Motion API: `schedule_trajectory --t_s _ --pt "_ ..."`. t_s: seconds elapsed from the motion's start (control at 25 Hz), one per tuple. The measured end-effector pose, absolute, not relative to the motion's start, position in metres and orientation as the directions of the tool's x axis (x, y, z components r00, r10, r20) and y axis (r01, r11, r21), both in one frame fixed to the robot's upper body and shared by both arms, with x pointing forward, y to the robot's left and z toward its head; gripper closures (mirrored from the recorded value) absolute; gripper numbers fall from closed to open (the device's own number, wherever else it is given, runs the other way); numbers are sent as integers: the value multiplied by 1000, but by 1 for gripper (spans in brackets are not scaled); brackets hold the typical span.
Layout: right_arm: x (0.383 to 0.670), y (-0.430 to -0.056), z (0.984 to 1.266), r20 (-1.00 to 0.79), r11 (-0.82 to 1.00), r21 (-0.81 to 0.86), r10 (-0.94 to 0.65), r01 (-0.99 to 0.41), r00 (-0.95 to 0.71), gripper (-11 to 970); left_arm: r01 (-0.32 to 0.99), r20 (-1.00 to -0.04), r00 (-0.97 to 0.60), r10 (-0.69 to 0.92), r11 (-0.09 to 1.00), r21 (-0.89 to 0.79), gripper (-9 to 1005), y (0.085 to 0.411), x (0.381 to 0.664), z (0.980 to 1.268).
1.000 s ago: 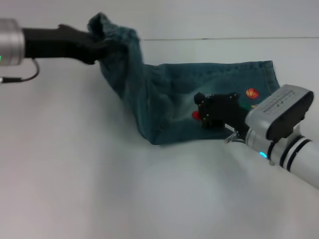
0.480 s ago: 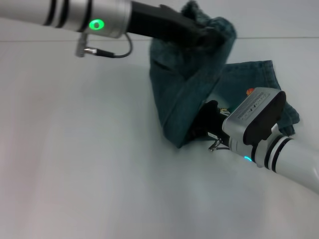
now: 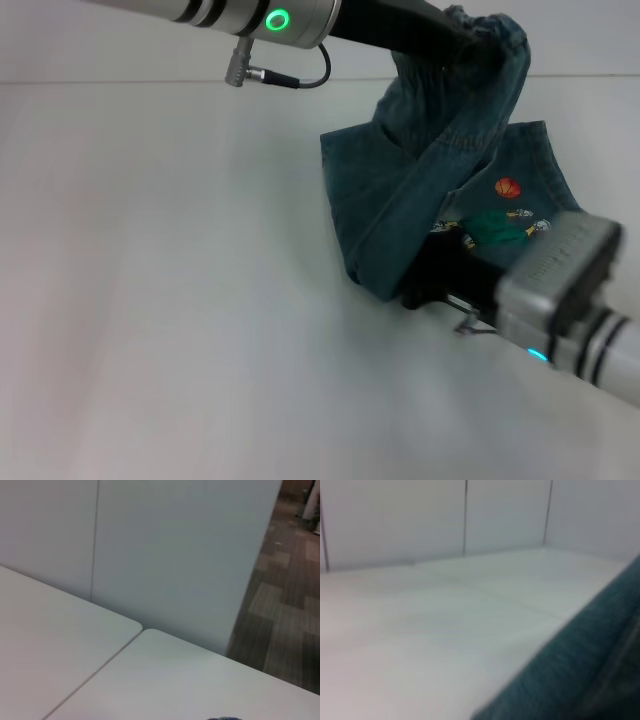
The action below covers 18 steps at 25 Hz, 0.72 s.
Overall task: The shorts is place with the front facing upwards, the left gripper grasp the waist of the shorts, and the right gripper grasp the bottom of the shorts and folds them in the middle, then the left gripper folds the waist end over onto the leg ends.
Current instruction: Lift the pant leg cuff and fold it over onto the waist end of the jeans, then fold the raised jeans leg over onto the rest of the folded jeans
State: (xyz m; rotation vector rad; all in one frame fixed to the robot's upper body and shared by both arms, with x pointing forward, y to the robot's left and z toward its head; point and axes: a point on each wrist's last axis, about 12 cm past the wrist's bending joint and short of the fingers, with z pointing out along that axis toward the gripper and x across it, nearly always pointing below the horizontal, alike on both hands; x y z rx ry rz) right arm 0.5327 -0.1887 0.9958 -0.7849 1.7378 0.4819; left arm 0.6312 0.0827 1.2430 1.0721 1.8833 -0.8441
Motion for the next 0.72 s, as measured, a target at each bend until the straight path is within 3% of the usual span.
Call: schedule_trajectory --t_s 0.4,0.72 --pt "466 -285 994 -992 819 -31 -94 -573 -81 951 884 -877 -309 368 451 -122 937 69 638 1236" --pt "430 -327 1006 -999 861 4 -16 -509 -33 946 902 -876 -280 393 420 -100 934 44 626 1216"
